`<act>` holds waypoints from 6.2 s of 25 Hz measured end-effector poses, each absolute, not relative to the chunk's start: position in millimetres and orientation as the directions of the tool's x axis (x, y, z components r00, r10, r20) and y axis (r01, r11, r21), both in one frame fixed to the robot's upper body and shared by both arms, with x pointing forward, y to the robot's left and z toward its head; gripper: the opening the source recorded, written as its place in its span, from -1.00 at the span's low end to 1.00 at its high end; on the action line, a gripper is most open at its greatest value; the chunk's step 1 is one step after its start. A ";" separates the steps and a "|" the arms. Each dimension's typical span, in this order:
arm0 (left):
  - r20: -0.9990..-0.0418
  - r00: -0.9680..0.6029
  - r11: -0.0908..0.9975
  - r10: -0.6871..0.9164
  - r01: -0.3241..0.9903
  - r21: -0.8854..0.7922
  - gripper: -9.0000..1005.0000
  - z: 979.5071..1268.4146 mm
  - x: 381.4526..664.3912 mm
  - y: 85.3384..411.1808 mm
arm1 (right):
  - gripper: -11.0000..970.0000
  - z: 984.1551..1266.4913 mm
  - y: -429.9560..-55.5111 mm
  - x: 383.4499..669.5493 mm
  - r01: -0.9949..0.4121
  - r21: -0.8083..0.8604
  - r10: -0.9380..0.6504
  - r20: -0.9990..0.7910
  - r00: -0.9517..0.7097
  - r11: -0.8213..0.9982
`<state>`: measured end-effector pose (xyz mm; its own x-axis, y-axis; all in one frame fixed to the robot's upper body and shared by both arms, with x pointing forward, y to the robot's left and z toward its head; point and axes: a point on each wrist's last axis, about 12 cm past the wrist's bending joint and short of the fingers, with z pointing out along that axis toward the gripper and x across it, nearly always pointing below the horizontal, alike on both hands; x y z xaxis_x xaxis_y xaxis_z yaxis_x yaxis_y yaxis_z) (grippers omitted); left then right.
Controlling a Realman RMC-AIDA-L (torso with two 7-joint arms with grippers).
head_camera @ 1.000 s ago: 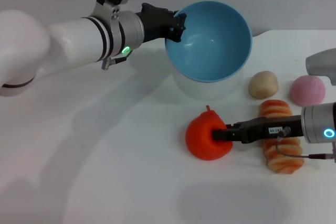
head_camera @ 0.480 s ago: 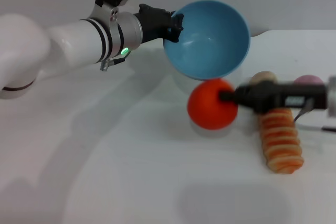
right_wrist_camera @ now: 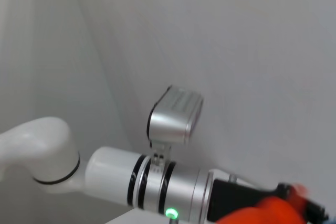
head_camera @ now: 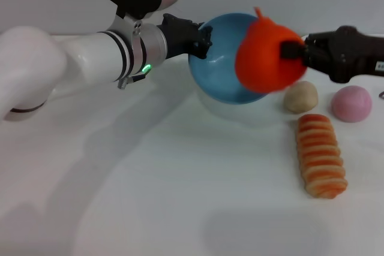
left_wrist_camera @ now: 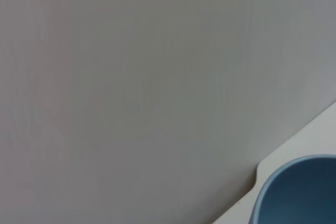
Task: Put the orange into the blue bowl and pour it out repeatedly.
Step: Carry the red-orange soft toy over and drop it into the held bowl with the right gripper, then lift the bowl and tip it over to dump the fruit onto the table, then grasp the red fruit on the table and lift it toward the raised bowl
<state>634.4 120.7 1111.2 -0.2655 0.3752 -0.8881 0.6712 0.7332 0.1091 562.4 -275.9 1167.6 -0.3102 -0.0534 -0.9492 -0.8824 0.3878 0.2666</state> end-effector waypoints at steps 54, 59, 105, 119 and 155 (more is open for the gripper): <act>-0.920 -0.232 0.669 0.315 0.742 0.043 -0.98 1124.7 605.7 80.7 | -0.95 1128.1 -277.6 593.5 -0.772 0.140 -0.068 -0.971 -0.231 0.620; -0.916 -0.237 0.665 0.324 0.746 0.043 -0.98 1120.1 601.9 80.8 | -0.95 1122.7 -278.3 592.0 -0.762 0.158 -0.060 -0.966 -0.250 0.628; -0.913 -0.088 0.680 0.397 0.697 0.229 -0.98 1127.9 612.0 86.0 | 0.06 1121.7 -340.6 543.2 -0.643 0.282 0.226 -0.959 -0.170 0.712; -0.527 0.542 0.357 0.655 0.393 0.847 -0.98 1133.8 555.0 45.0 | 0.05 1067.9 -385.3 506.0 -0.356 0.288 0.236 -0.954 -0.183 0.889; -0.922 -0.103 0.764 0.372 0.599 0.241 -0.98 1140.0 636.0 105.9 | 0.05 1097.2 -368.9 534.7 -0.387 0.538 0.218 -0.752 -0.623 0.749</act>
<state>636.0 105.9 1140.0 -0.1033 0.3722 -0.9224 0.5989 0.7637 0.2411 534.7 -368.9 1097.2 -0.6226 0.2181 -0.7515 -0.3874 0.7486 0.5382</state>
